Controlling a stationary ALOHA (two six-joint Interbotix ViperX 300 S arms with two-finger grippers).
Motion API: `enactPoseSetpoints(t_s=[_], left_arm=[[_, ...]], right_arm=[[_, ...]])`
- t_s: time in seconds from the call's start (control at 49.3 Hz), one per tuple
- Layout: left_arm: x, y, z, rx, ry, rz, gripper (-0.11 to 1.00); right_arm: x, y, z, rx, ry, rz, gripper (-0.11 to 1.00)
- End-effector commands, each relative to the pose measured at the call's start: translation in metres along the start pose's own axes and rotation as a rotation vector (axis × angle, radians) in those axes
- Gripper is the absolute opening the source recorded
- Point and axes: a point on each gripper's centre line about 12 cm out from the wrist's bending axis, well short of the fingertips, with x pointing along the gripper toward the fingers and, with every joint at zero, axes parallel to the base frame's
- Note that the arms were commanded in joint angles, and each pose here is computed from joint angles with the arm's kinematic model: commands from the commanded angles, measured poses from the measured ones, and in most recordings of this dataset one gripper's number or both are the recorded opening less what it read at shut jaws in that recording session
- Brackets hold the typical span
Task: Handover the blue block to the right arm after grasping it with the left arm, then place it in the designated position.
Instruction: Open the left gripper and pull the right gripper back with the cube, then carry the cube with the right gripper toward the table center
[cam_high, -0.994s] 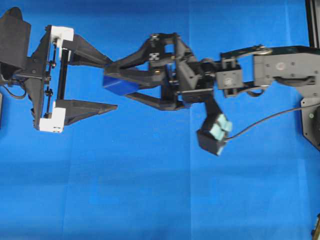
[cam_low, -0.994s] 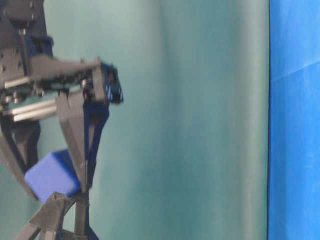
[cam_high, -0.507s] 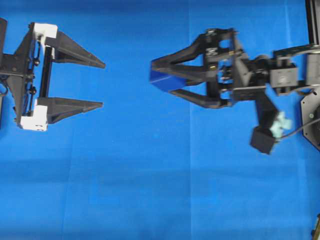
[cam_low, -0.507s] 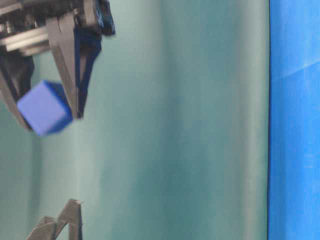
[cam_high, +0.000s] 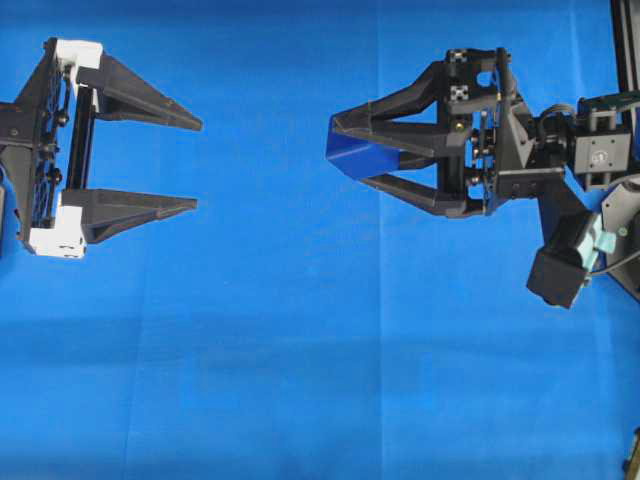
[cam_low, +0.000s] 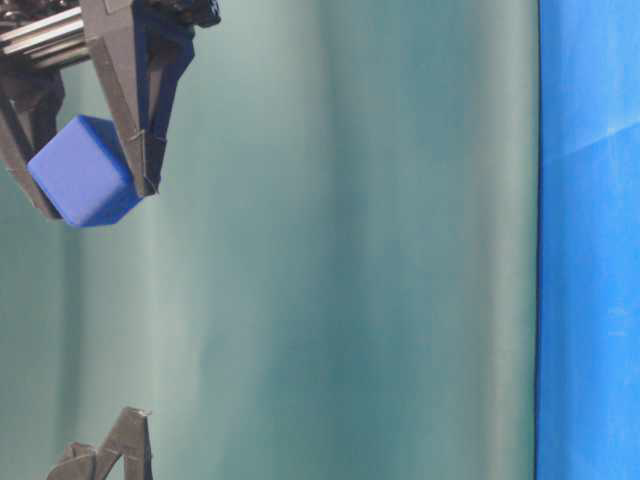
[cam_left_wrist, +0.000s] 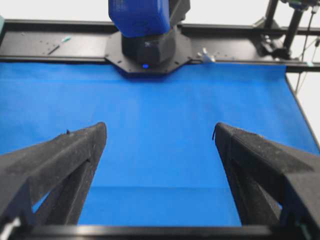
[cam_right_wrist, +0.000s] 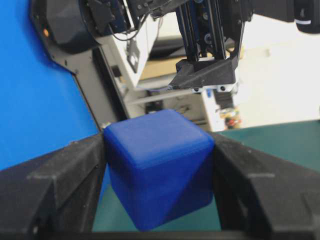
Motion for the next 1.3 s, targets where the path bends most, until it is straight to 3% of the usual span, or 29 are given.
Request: enactPoseSetpoints(t_s=[0.0,0.487,0.588,0.73,0.832,1.278], left_arm=[[-0.005,0.001,0.012,0.003,-0.038,0.004,0.93],[-0.005,0.002,0.012,0.002,-0.039,0.007,0.93],[-0.005,0.002,0.012,0.002,-0.04,0.007,0.93],[-0.005,0.002,0.012,0.005,-0.039,0.007,0.93],[-0.004,0.002,0.011,0.005,-0.037,0.007,0.93],[-0.004,0.002,0.011,0.004,-0.037,0.007,0.93]], right_arm=[[-0.002,-0.008,0.007,0.084,-0.023,-0.025,0.55],[-0.004,-0.013,0.01,0.806,-0.04,-0.033,0.55],[-0.007,-0.016,0.01,0.942,-0.039,-0.036,0.55],[-0.012,-0.017,0.008,1.085,-0.005,-0.042,0.55],[-0.014,-0.017,0.006,1.117,0.023,-0.046,0.55],[-0.015,-0.017,0.005,1.118,0.038,-0.047,0.55]])
